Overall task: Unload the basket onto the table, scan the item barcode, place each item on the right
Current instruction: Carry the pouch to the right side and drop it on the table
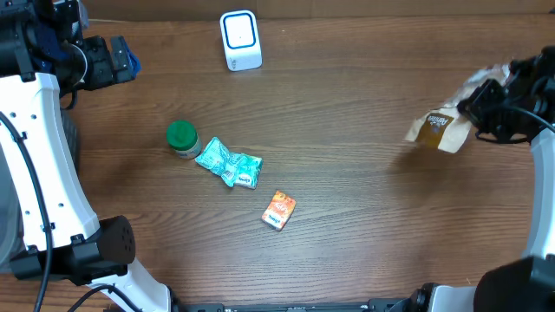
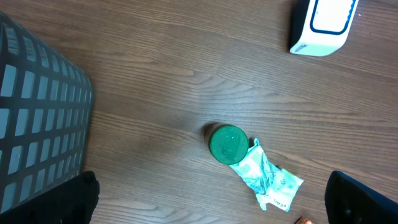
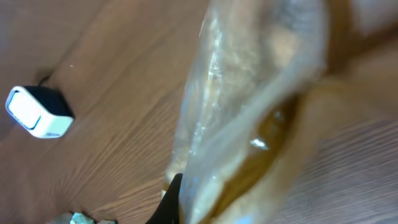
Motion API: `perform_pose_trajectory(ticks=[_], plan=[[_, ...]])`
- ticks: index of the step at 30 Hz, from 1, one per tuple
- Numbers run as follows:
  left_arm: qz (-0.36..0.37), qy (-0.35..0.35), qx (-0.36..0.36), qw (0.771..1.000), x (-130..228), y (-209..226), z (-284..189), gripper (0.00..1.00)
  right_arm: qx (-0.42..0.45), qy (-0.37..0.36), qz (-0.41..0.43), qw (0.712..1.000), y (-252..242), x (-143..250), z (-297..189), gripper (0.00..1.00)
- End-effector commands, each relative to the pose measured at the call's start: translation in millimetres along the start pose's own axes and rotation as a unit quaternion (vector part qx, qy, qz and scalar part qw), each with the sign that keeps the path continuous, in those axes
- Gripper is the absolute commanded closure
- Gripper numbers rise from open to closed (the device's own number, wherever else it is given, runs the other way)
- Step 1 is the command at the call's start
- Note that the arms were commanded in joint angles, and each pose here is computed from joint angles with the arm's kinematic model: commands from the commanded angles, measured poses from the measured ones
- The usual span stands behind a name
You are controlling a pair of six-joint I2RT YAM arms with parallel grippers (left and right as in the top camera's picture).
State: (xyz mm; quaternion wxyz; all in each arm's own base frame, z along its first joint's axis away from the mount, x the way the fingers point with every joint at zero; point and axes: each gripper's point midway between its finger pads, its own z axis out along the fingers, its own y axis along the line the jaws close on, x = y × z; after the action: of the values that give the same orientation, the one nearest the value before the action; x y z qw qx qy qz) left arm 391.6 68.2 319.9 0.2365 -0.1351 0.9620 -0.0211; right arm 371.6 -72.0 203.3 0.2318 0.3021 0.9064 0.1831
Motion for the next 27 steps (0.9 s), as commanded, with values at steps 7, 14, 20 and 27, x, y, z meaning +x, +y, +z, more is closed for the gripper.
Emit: perform_pose_trajectory(ticks=[7,14,20,27], plan=[[0.014,-0.002,-0.001,1.000,0.0,-2.8,-1.4,0.01,-0.006,-0.024,-0.004,1.000,-48.9,3.0,52.2,0.96],[0.014,-0.002,-0.001,1.000,0.0,-2.8,-1.4,0.00,-0.004,-0.052,0.007,0.999,-79.4,6.8,73.3,0.88],[0.015,-0.002,-0.001,1.000,0.1,-3.4,-1.3,0.00,-0.003,-0.049,0.014,0.999,-82.4,7.0,71.1,0.34],[0.015,-0.002,-0.001,1.000,0.2,-3.4,-1.3,0.00,-0.033,-0.010,0.022,0.999,-49.9,1.6,38.4,0.19]])
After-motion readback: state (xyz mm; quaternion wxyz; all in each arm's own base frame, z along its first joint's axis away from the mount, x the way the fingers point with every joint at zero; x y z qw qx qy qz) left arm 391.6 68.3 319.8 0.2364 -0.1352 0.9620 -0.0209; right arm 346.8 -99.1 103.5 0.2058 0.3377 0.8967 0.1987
